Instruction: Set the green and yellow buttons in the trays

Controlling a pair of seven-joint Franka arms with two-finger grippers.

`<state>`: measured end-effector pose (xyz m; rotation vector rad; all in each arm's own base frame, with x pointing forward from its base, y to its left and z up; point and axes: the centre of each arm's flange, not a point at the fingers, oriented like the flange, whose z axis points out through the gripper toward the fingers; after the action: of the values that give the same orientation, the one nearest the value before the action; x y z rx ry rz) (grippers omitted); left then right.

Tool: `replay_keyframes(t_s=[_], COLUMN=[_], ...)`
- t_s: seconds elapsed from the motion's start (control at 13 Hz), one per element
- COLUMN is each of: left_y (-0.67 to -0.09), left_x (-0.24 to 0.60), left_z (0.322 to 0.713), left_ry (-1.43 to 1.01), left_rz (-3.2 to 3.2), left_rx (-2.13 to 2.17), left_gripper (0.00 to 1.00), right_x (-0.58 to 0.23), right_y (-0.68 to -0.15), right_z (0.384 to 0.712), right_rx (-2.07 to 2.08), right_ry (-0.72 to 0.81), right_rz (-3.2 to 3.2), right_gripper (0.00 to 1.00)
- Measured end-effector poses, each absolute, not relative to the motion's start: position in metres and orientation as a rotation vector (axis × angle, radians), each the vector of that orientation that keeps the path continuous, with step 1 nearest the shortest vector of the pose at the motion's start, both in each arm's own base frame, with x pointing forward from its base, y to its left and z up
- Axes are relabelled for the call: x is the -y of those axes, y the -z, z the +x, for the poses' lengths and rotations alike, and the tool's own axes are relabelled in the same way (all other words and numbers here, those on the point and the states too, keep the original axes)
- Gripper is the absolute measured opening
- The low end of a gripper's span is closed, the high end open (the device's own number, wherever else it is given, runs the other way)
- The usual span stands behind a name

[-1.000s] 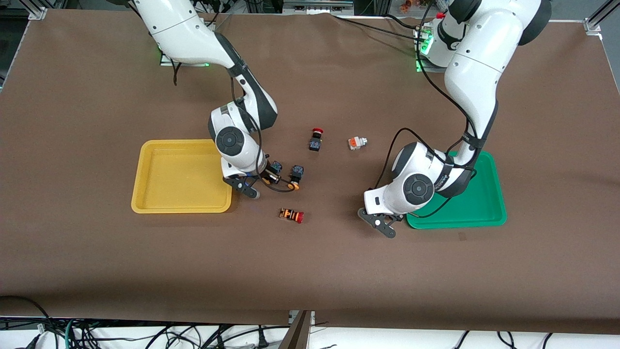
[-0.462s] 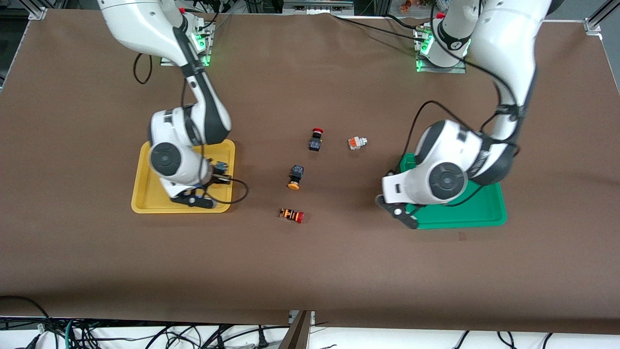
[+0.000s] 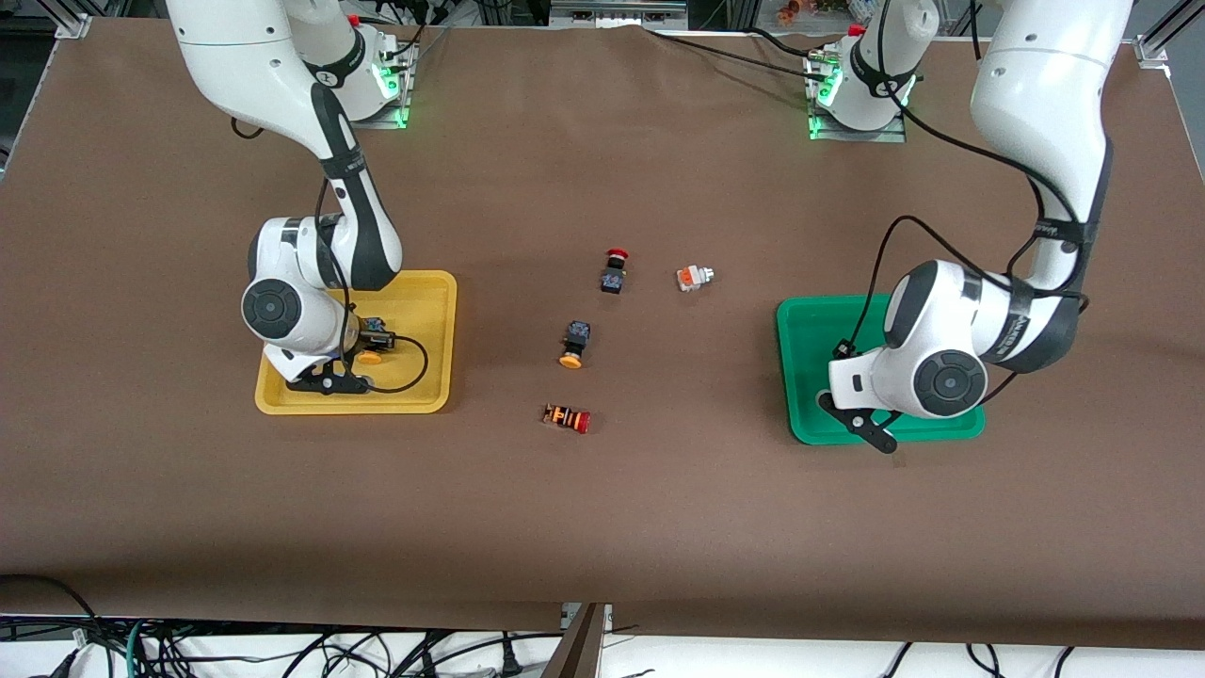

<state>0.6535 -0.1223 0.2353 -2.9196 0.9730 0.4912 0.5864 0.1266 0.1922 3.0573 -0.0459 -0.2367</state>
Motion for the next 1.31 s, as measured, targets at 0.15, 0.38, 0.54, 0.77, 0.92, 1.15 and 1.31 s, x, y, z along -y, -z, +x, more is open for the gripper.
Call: replay_keyframes(t_s=[0.15,0.38,0.54,0.77,0.92,1.15,1.31], left_y=[-0.210,-0.223,-0.262,-0.309,-0.288,-0.234,-0.215], left_x=[0.125,0.129,0.147,0.214,0.252,0.294,0.323], left_z=[0.643,0.645,0.641,0.611,0.583,0.537,0.506], left_ry=[-0.471,-0.439,-0.422,-0.433,-0.457,-0.411,-0.375], left_rz=[-2.922,-2.921,-2.911,-2.961,-2.990,-2.984,-2.965], left_rx=[-0.997,-1.009,-1.045,-0.908,-0.828,-1.070,-1.238], left_gripper=[0.42,0.66,0.88,1.00,1.00,1.00,1.00], right_x=[-0.143,-0.202,-0.257,-0.342,-0.392,-0.430,-0.440], right_y=[-0.219,-0.264,-0.270,-0.249,-0.228,-0.197,-0.181], right_z=[0.594,0.607,0.605,0.592,0.584,0.572,0.566], right_rx=[0.075,0.239,0.378,0.561,0.629,0.671,0.685], right_ry=[0.214,0.199,0.206,0.240,0.179,0.087,0.034], right_rz=[3.080,3.159,3.207,3.238,3.264,3.283,3.293], right_gripper=[0.93,0.97,0.97,0.98,0.98,0.97,0.96])
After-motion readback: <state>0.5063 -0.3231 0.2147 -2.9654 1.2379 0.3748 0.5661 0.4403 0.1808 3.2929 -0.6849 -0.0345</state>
